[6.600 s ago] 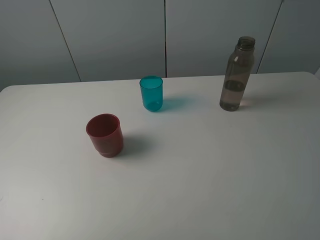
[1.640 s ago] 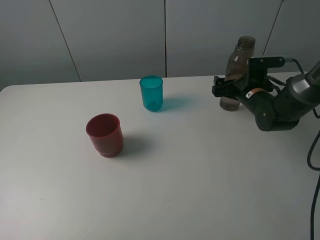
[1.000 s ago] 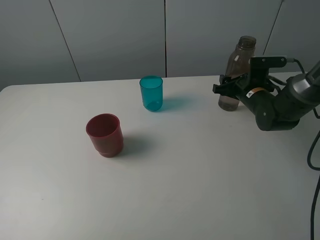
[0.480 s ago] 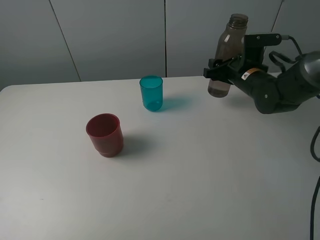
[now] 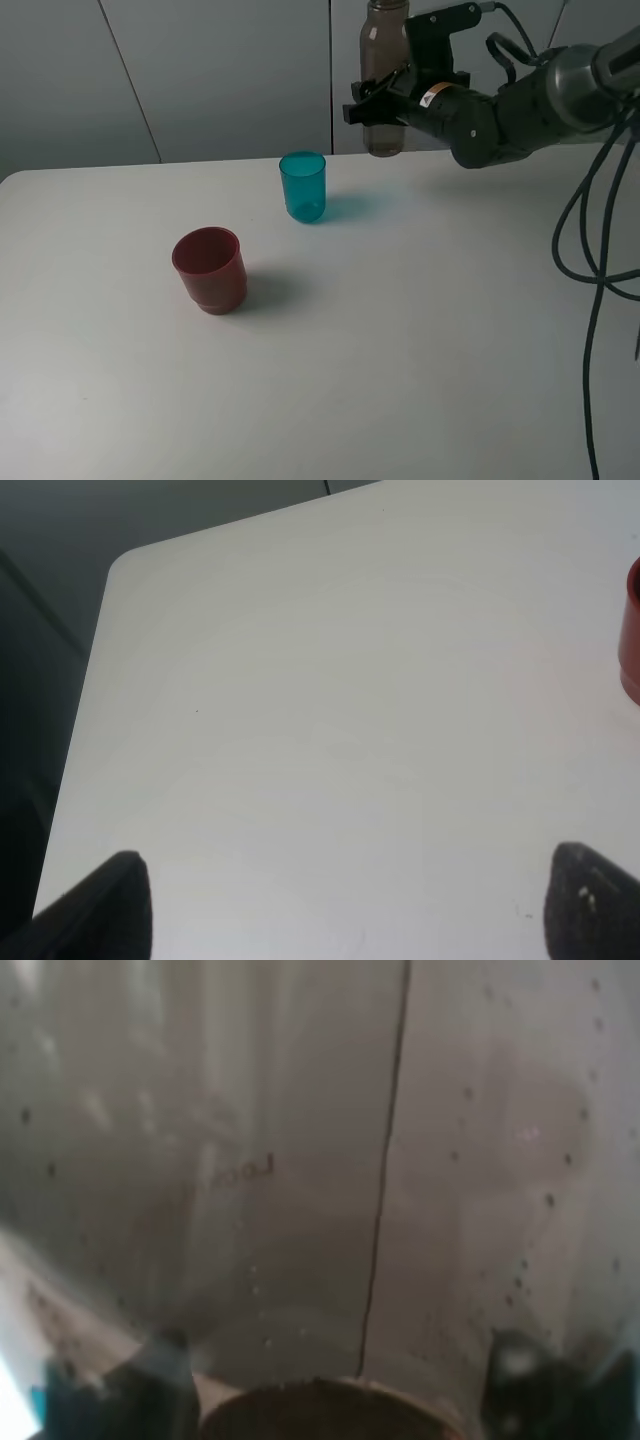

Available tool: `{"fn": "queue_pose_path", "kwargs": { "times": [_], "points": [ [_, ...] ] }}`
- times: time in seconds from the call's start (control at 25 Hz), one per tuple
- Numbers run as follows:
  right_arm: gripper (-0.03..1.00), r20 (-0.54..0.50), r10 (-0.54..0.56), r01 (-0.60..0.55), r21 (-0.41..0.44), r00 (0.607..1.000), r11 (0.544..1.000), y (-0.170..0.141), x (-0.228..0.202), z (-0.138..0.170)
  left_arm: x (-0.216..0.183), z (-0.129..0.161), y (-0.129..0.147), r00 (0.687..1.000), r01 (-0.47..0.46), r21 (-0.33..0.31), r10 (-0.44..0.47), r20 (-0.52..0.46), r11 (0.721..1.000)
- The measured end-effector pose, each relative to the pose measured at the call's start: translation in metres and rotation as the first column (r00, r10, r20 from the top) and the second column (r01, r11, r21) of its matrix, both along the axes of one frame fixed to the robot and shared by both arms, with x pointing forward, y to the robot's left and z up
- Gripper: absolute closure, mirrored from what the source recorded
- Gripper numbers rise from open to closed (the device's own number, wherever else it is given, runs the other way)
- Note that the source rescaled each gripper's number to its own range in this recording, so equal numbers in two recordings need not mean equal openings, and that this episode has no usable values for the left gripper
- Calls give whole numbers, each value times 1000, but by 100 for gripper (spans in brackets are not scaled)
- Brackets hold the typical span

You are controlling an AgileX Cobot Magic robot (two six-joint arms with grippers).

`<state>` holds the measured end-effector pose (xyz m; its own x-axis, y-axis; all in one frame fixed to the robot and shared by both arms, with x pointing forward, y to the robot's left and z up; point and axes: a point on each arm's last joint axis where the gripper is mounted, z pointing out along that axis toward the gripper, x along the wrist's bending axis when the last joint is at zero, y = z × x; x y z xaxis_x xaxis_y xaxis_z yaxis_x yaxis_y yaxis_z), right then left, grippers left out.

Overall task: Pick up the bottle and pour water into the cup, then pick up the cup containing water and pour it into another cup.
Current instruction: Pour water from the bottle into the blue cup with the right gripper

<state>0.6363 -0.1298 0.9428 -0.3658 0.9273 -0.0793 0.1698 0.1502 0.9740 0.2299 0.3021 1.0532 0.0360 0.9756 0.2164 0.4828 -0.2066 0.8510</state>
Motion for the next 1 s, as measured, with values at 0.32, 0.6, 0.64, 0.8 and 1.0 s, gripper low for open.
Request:
{"fn": "queue_pose_path", "kwargs": {
  "times": [0.32, 0.6, 0.64, 0.8, 1.0],
  "points": [
    [92, 15, 63, -59, -200, 998, 978, 14, 15, -27, 0, 0, 0, 1000, 0, 0, 0, 0, 1000],
    [92, 31, 34, -19, -391, 999, 920, 20, 12, -33, 0, 0, 0, 1000, 0, 0, 0, 0, 1000],
    [92, 33, 32, -16, -415, 999, 910, 22, 10, -34, 0, 0, 0, 1000, 0, 0, 0, 0, 1000],
    [92, 35, 11, 7, -472, 999, 882, 22, 10, -34, 0, 0, 0, 1000, 0, 0, 0, 0, 1000],
    [92, 53, 37, 2, -595, 998, 804, 20, 10, -35, 0, 0, 0, 1000, 0, 0, 0, 0, 1000]
  ]
}}
